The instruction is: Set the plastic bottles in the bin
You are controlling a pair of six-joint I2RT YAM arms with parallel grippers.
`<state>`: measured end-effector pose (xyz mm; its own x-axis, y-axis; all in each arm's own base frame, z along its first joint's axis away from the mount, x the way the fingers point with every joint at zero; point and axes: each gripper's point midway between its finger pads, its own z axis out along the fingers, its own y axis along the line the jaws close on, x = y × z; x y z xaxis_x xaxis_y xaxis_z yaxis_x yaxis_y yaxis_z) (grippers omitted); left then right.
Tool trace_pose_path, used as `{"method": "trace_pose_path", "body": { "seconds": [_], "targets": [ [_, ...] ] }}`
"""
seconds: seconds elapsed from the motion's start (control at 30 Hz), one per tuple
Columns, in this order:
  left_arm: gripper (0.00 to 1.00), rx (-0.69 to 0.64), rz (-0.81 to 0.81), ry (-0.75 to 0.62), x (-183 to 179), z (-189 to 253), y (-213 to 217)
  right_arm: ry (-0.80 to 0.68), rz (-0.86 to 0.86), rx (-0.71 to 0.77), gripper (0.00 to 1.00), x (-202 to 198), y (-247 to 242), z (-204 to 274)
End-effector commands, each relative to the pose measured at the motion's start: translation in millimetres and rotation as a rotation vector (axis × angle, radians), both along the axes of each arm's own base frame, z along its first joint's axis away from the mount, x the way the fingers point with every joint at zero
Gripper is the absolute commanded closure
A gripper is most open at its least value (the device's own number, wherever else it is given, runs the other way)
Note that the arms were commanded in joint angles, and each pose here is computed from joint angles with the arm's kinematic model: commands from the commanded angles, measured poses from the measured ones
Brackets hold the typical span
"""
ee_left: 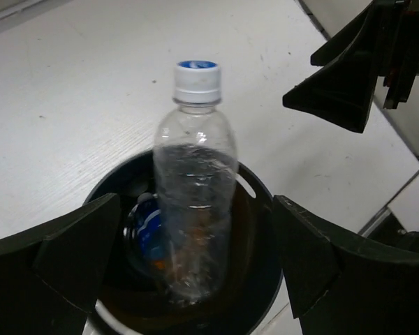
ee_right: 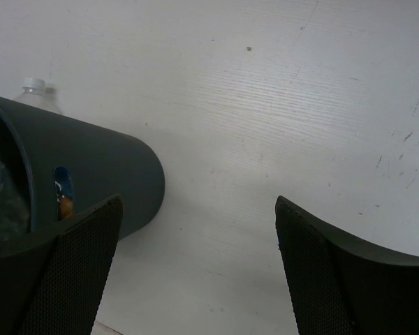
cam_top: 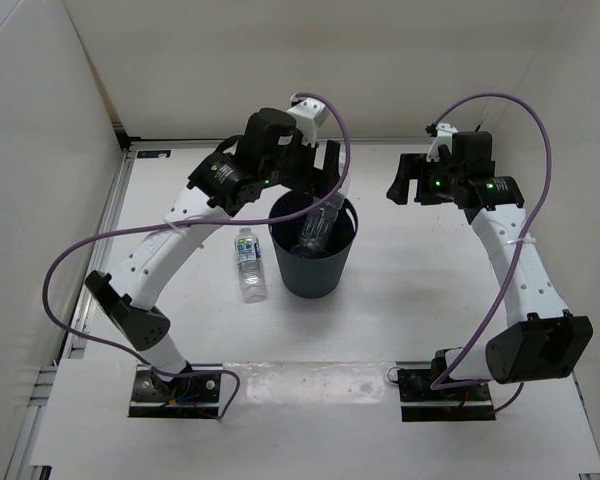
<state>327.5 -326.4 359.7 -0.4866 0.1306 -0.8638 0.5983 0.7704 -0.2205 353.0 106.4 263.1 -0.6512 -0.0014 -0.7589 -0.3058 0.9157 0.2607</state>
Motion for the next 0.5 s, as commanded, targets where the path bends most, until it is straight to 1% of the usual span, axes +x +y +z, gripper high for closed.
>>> {"method": "trace_pose_path", "body": {
  "seconds": [0.0,0.03,0.07,0.1,0.13,0.17,0.2,0.23,0.27,0.3,0.33,0.37,0.4,0.43,0.47],
  "targets": [
    [0.0,0.03,0.073,-0.133,-6,45,38,-0.049,0.006,-0.021,0.1,-2,-1,15],
    [0.0,0.045,0.147,-0.179,0,55,57,-0.053,0.006,-0.023,0.1,-1,-2,16],
    [0.0,0.063,0.204,-0.182,2,52,77,-0.054,0.008,-0.025,0.1,-2,-2,16],
    [0.0,0.047,0.282,-0.197,10,58,96,-0.053,0.004,-0.023,0.1,-2,-2,17],
    [0.0,0.054,0.437,-0.236,25,65,128,-0.051,0.004,-0.025,0.1,-1,-3,15],
    [0.0,0.021,0.507,-0.263,13,76,154,-0.051,0.002,-0.025,0.1,-1,-3,15],
    [0.0,-0.011,0.571,-0.251,16,67,165,-0.049,0.0,-0.021,0.1,0,-3,15],
    [0.0,-0.061,0.657,-0.303,11,79,198,-0.043,0.004,-0.019,0.1,0,-1,12],
    [0.0,-0.092,0.676,-0.328,12,83,205,-0.043,0.004,-0.014,0.1,0,0,12],
    [0.0,-0.114,0.704,-0.286,12,66,210,-0.041,0.007,-0.013,0.1,1,0,11],
    [0.0,-0.132,0.753,-0.273,9,59,233,-0.041,0.008,-0.012,0.1,1,1,11],
    [0.0,-0.139,0.767,-0.244,9,50,238,-0.037,0.01,-0.009,0.1,1,2,9],
    [0.0,-0.181,0.761,-0.141,7,22,233,-0.035,0.007,-0.006,0.1,2,1,9],
    [0.0,-0.178,0.804,-0.091,9,8,250,-0.03,0.012,-0.004,0.1,2,3,7],
    [0.0,-0.202,0.716,-0.008,5,-7,234,-0.03,0.008,-0.004,0.1,3,2,7]
  ]
}}
